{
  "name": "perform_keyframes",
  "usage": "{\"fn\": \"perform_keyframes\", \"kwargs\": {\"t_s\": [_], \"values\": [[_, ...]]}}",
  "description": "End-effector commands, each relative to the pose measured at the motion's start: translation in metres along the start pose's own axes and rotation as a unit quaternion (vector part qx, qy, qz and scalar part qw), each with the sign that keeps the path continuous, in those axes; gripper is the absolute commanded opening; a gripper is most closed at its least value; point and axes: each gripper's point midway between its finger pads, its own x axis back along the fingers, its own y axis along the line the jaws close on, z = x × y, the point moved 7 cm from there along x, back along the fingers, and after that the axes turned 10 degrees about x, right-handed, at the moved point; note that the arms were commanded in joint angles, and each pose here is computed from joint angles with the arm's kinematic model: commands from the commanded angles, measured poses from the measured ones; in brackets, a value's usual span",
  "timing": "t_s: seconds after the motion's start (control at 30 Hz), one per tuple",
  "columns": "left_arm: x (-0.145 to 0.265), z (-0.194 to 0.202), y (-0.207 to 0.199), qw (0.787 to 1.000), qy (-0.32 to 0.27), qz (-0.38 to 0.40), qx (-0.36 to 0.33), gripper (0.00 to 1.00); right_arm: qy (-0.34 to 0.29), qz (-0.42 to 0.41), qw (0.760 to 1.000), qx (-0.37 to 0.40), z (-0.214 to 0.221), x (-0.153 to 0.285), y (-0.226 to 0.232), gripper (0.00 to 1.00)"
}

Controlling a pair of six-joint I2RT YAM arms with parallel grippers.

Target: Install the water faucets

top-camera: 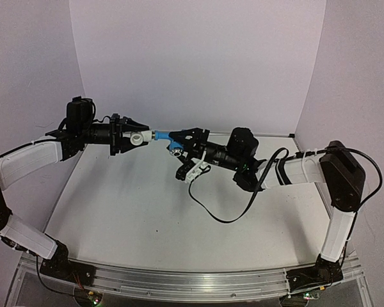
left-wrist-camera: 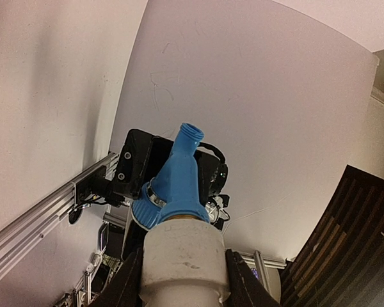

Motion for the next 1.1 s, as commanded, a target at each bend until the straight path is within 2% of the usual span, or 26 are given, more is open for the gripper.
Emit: {"fn": "perform_keyframes", "kwargs": {"t_s": [0.0,0.17,0.3,0.43,0.63,0.77,0.87,0.93,1.03,1.07], "values": [[0.003,0.010,-0.012,0.999,0.022,0.015,-0.036,0.00,-0.008,0.054,0.998,-0.002,0.002,-0.009,-0.024,0.44],[0.003,0.012,-0.015,0.997,0.027,0.017,-0.075,0.00,-0.022,0.058,0.997,-0.045,0.000,-0.011,-0.031,0.31],[0.004,0.015,-0.016,0.993,0.029,0.019,-0.114,0.00,-0.038,0.019,0.995,-0.095,-0.002,-0.011,-0.035,0.19],[0.005,0.018,-0.020,0.985,0.029,0.023,-0.167,0.00,-0.052,-0.014,0.985,-0.162,-0.003,-0.011,-0.040,0.01],[0.003,0.015,-0.024,0.968,0.022,0.027,-0.248,0.00,-0.061,-0.058,0.965,-0.249,-0.004,-0.013,-0.042,0.00],[0.005,0.018,-0.028,0.930,0.010,0.032,-0.366,0.00,-0.063,-0.088,0.938,-0.330,-0.006,-0.012,-0.045,0.00],[0.011,0.031,-0.033,0.867,0.004,0.041,-0.496,0.00,-0.081,-0.112,0.910,-0.392,-0.011,-0.010,-0.053,0.00],[0.013,0.036,-0.033,0.827,-0.003,0.041,-0.560,0.00,-0.094,-0.119,0.897,-0.416,-0.016,-0.006,-0.056,0.00],[0.013,0.044,-0.034,0.756,-0.004,0.046,-0.653,0.00,-0.112,-0.129,0.869,-0.463,-0.023,-0.003,-0.059,0.00],[0.013,0.045,-0.034,0.749,-0.002,0.047,-0.661,0.00,-0.114,-0.130,0.866,-0.470,-0.024,-0.003,-0.060,0.00]]}}
